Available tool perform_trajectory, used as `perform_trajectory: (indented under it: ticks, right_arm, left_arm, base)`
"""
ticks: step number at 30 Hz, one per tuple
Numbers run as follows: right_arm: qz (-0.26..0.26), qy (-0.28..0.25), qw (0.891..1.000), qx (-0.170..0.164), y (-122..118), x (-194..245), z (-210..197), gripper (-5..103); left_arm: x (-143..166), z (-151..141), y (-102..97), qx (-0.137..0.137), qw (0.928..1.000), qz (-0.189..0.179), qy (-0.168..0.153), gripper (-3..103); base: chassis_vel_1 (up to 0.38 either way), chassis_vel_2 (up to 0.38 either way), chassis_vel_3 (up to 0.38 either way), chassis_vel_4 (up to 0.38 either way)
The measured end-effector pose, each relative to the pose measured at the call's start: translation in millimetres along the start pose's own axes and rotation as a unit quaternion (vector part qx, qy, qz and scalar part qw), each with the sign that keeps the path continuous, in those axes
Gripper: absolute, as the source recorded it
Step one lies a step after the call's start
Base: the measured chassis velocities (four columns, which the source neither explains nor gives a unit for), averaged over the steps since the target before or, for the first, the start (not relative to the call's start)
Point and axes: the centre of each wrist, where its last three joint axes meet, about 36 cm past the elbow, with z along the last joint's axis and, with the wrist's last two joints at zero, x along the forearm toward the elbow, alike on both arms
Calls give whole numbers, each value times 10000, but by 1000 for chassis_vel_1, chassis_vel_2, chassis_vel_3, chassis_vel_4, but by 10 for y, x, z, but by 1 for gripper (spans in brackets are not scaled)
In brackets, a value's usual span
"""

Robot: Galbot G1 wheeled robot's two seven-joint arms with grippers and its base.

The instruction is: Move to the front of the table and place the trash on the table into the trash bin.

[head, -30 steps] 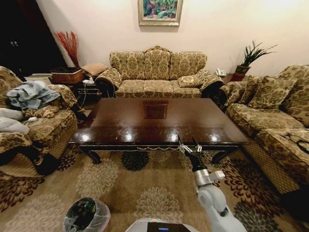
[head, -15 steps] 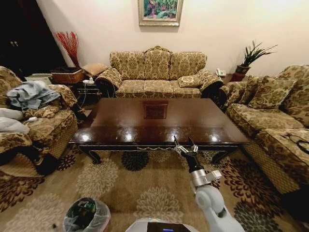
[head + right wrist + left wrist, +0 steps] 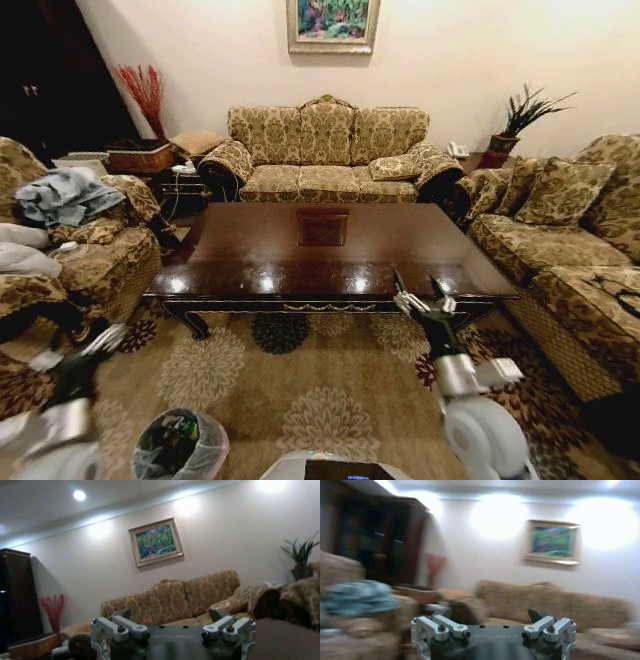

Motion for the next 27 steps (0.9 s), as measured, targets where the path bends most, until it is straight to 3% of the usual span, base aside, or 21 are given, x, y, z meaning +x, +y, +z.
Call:
perform_trajectory:
  ticks: [2, 4, 7, 12, 15, 27]
  right_arm:
    - [-7, -12, 9999, 169, 14, 35, 14, 100]
    - [-79, -9, 9996, 289, 73, 45, 42, 100]
    - [-196, -2, 9993, 318, 150, 46, 73, 100]
    - [-481, 67, 9983, 311, 244, 35, 152, 100]
    - [-694, 109, 9967, 404, 229, -8, 213, 100]
    - [-727, 114, 9964, 423, 218, -19, 224, 100]
  left_arm:
    - [-4, -81, -189, 28, 9989, 454, 63, 100]
    - [-15, -129, -273, -163, 9968, 782, 66, 100]
    - [-39, -152, -277, -328, 9955, 891, 53, 100]
    - [-74, -101, -223, -435, 9949, 891, 198, 100]
    - [-94, 8, -194, -552, 9960, 632, 294, 100]
    - [-97, 40, -182, -575, 9964, 538, 321, 100]
  base:
    - [0, 0, 0, 0]
    - [0, 0, 0, 0]
    - [0, 0, 0, 0]
    - [0, 0, 0, 0]
    - [0, 0, 0, 0]
    - [0, 0, 0, 0]
